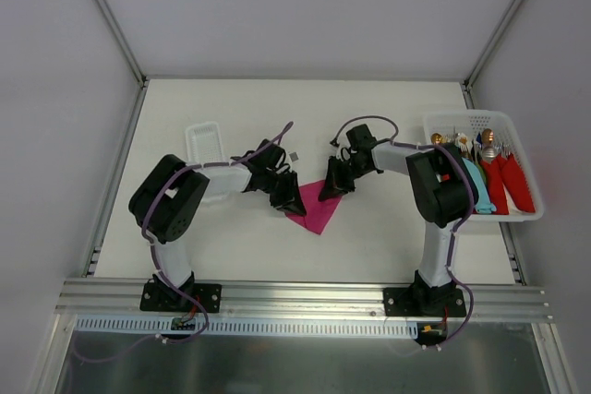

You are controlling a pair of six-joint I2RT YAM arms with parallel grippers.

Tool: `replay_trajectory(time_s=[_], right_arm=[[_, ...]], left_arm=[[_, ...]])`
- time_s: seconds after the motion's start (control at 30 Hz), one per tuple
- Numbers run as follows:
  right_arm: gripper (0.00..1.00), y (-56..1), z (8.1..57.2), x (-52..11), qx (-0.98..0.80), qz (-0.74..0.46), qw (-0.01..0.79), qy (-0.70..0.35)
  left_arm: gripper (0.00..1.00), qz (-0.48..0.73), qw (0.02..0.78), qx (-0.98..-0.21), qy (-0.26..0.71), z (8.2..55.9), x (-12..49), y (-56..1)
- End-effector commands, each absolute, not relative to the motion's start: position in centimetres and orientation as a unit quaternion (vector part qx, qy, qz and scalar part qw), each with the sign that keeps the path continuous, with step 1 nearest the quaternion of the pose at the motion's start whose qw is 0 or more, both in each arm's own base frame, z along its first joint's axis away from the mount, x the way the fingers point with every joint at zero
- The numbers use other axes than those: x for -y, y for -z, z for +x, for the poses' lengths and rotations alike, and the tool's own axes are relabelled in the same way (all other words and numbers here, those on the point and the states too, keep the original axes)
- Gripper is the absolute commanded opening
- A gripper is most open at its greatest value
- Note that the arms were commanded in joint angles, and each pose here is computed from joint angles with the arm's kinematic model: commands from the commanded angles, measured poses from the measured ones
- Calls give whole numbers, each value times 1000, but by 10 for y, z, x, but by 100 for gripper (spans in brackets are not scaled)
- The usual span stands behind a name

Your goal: Place the utensils on the paper napkin and roll it up

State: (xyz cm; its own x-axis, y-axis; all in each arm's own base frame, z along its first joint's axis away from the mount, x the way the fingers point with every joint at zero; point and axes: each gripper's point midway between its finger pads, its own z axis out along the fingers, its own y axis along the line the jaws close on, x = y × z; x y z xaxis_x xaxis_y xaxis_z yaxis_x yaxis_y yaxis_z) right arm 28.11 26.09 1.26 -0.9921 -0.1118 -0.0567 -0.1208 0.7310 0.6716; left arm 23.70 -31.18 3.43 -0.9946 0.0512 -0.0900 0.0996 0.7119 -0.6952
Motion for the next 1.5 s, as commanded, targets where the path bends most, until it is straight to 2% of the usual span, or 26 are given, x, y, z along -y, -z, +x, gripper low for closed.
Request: replay_trajectory(time_s=[0.0,0.3,0.53,0.73,0.9,1.2,1.47], right_arm=[[4,24,268,-242,-952,-14,-25,-306],[7,22,269,-252,-942,39,-33,-333],[7,11,273,-252,-938,35,-22,-345],[11,-17,287,-251,-930,-27,27,-365],[25,-37,294,-253,-920,-85,53,-380],[26,-57,303,-266,-907,-97,63,-404],[22,-56,296,-282,-901,-93,50,-421]], left_arm=[[13,-6,48,-911,409,242,327,-45],[10,-103,52,-922,371,244,316,-17],[6,-149,46,-934,320,245,295,5],[6,-114,51,-947,298,264,280,3],[6,-55,43,-960,272,273,266,0],[8,-35,32,-962,268,279,271,3],[8,-39,24,-964,263,277,270,9]])
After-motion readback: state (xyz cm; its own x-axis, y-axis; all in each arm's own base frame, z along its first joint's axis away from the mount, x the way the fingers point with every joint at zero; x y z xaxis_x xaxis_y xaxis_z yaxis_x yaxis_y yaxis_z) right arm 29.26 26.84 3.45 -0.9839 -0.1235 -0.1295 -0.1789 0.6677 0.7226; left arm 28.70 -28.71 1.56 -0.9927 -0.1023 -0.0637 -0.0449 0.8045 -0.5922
